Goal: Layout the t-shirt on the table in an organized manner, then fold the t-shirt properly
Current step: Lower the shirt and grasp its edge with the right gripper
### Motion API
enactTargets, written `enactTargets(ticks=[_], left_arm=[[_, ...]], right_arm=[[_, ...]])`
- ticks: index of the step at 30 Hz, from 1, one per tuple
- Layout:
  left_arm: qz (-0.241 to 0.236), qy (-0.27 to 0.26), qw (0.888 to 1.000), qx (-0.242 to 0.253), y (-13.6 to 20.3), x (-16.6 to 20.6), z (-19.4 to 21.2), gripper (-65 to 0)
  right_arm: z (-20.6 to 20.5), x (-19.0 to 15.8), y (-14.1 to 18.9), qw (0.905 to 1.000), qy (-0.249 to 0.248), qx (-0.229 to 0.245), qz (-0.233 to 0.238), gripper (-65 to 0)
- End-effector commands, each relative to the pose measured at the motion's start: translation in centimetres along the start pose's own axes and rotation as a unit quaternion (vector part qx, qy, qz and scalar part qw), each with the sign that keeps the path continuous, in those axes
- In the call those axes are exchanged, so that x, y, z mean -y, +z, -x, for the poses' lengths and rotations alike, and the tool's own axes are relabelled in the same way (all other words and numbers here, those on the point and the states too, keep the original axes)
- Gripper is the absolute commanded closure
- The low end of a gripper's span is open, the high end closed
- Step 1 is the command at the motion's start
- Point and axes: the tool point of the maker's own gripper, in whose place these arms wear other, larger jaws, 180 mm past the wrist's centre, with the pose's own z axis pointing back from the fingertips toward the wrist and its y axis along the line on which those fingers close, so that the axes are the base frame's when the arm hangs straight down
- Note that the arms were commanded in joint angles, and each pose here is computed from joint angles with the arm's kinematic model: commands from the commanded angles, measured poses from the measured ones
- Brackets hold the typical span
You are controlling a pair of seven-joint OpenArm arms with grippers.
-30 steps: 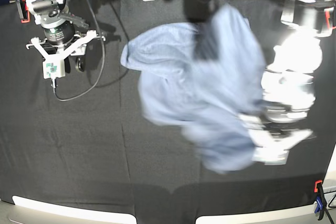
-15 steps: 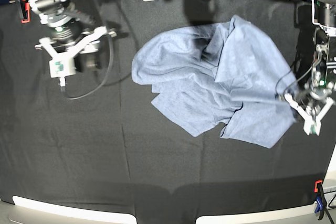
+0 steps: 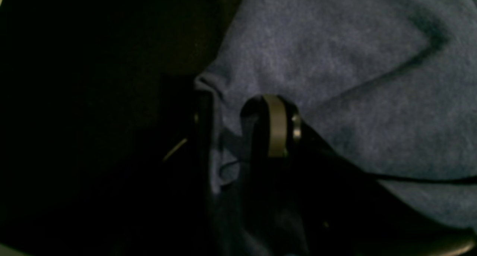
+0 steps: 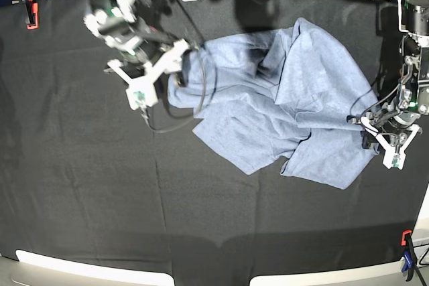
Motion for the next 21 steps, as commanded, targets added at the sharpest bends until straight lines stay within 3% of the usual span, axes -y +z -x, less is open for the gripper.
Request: enactTargets(ticks=[1,10,14,17,21], left_arm=[[-0.006,-0.005,1.000,0.029,0.3,-0.9,-2.3,-18.8],[-0.006,-0.005,1.000,0.029,0.3,-0.9,-2.3,-18.8],[-0.006,-0.005,1.000,0.029,0.3,-0.9,-2.3,-18.8],[-0.006,-0.005,1.000,0.028,0.2,-0.9,-2.3,-18.8],[-0.006,-0.005,1.000,0.027,0.3,-0.9,-2.3,-18.8]], right_arm=[[-1.2,-0.2,-0.1,0.9998,0.000,0.020,-0.003,-27.8],[-1.7,1.3,-0.2,0.9993,-0.016,0.027,0.020,-27.8],[-2.8,0.5,-0.5,0.9984,-0.033,0.045,-0.007,-26.3],[-1.9,0.2,-1.6,0.9989,-0.039,0.020,-0.018,-19.7],[-1.0,0.4,-2.3,0.9990,-0.041,0.005,-0.017,-2.2]])
